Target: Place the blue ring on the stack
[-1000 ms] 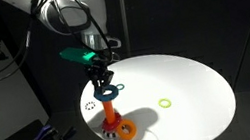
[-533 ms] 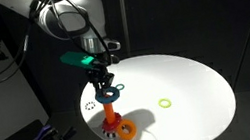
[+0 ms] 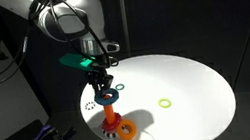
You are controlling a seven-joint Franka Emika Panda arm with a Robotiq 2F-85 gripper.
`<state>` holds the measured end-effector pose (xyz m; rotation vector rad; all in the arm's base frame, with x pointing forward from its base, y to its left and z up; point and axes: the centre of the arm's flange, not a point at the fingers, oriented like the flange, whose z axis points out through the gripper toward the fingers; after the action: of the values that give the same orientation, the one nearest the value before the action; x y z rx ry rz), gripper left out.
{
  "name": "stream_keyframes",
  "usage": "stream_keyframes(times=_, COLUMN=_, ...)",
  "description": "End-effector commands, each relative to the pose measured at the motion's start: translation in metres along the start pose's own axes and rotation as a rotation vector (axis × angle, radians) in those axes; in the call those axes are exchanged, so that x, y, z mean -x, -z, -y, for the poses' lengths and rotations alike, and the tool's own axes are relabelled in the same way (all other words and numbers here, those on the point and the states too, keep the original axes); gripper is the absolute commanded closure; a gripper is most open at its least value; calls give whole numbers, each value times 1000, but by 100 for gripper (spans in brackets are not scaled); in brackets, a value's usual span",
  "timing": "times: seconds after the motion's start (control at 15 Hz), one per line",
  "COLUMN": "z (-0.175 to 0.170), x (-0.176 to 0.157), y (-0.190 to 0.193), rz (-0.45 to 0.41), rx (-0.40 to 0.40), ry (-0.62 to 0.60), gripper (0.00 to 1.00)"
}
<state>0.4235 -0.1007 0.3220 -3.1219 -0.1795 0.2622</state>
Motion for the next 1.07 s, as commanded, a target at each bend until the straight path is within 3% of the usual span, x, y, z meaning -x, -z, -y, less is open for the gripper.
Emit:
stream_keyframes(times=0.0, z=3, x=9, y=3, rz=-9, rx=23, ry=-22, gripper=90)
stream_keyframes(times=1.0, z=3, x=16, y=1, rz=0, rx=21, ry=-65, gripper=89)
